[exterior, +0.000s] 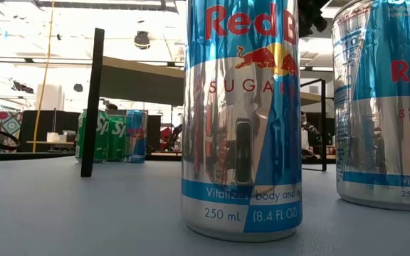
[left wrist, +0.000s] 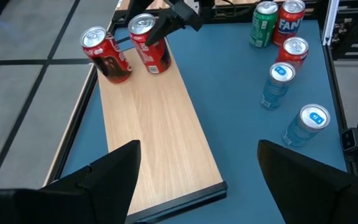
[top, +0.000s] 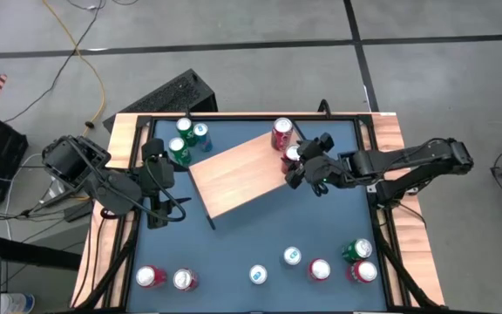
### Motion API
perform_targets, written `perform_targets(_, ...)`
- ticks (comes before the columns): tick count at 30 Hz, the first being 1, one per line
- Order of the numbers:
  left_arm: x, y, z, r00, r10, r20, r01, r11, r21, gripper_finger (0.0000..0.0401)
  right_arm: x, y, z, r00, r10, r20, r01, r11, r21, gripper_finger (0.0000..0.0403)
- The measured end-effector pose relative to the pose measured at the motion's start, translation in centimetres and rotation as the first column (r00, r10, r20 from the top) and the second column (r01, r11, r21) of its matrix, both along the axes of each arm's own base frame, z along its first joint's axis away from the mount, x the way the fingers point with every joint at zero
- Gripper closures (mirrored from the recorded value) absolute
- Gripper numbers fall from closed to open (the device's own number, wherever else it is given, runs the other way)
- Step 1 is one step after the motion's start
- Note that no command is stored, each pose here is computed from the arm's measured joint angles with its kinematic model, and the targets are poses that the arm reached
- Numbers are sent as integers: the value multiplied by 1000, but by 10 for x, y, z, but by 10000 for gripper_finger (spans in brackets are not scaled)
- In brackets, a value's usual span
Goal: Place canned beverage on shelf
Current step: Put the top red white soda can on the shelf aligned with the other red white soda can
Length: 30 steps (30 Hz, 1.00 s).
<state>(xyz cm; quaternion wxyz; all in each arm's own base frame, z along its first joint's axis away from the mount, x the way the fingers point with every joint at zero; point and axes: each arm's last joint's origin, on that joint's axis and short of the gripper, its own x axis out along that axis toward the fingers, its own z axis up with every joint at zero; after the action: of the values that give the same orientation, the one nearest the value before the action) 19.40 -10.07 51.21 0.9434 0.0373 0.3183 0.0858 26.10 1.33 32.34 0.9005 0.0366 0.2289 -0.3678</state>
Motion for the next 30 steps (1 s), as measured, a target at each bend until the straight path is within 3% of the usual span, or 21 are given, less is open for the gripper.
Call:
perform_targets(7,0,0,0,1000,1,0,-1,1000,-1,92,-15,6,17,999,24,29,-22,998,-66,76)
perform_targets(12,0,0,0,1000,0,0,0,1000,-1,92,-36,15,37,991,110,70,-102,988,-115,76)
perform_targets(15,0,0,0,1000,0,0,0,1000,-1,92,-51,22,42,982,186,24,-181,973,-147,76)
perform_targets(17,0,0,0,1000,1,0,-1,1000,-1,92,-59,27,39,962,270,-50,-275,949,-153,76)
perform_targets(21,0,0,0,1000,1,0,-1,1000,-2,92,-72,33,18,936,337,-102,-349,925,-148,76)
perform_targets(30,0,0,0,1000,3,5,-3,1000,-6,92,-90,24,-34,926,364,97,-339,917,-209,76)
